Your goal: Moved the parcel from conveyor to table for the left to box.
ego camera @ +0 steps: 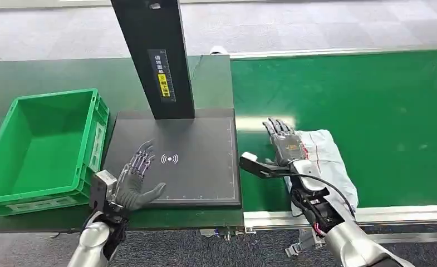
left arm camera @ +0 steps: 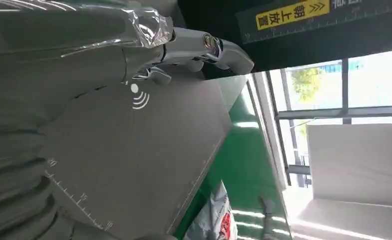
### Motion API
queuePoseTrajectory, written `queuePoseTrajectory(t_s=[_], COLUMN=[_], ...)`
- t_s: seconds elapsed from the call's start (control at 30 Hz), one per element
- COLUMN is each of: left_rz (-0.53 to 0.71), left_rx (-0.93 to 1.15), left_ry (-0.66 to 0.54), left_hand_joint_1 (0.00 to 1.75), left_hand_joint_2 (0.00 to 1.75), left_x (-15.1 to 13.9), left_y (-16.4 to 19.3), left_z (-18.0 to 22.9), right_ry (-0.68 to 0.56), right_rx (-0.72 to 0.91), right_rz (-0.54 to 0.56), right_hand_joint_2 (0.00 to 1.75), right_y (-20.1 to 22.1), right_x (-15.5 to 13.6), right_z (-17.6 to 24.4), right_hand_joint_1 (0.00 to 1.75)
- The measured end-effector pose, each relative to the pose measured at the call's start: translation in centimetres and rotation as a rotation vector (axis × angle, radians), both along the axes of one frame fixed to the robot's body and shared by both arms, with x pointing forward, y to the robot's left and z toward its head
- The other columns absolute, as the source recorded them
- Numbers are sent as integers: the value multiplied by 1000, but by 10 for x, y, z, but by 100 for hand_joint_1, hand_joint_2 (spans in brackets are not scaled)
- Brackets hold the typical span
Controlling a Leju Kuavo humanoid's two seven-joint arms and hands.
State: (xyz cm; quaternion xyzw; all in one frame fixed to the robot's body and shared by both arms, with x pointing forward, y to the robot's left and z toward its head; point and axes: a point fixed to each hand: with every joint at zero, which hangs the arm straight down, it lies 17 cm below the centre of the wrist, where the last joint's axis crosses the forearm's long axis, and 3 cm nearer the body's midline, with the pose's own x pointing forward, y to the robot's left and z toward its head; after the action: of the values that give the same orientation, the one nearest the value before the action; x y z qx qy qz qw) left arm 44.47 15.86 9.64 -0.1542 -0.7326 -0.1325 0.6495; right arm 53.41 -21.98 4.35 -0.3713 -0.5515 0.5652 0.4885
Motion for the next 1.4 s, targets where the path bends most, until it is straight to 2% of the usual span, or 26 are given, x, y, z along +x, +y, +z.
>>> queuePoseTrajectory(t_s=[0.2,0.3,0.43,0.57,0.67,0.87,1.3,1.4], left_rz=[9,11,18,30,40,44,46,44], left_rx=[-4,-8,-9,-9,-3,-3,0,3], left_ry=[-6,-14,-22,-30,-31,-28,-26,-25], left_hand_joint_1=[0,0,0,0,0,0,0,0], left_hand_joint_2=[175,175,175,175,175,175,175,175], left_x=[-5,-6,-6,-5,-3,-3,-4,-4], left_y=[4,5,8,12,16,21,22,22], left_z=[1,3,3,4,4,3,2,1], right_ry=[-67,-145,-138,-159,-134,-70,-65,-28], right_rx=[53,119,63,78,45,32,35,17], right_rz=[12,30,-29,-97,-169,-223,-245,-265], right_hand_joint_2=[175,175,175,175,175,175,175,175], right_y=[12,19,10,-4,-26,-55,-64,-69], right_x=[4,4,7,14,18,19,20,18], right_z=[25,45,45,53,49,37,37,30], right_hand_joint_1=[0,0,0,0,0,0,0,0])
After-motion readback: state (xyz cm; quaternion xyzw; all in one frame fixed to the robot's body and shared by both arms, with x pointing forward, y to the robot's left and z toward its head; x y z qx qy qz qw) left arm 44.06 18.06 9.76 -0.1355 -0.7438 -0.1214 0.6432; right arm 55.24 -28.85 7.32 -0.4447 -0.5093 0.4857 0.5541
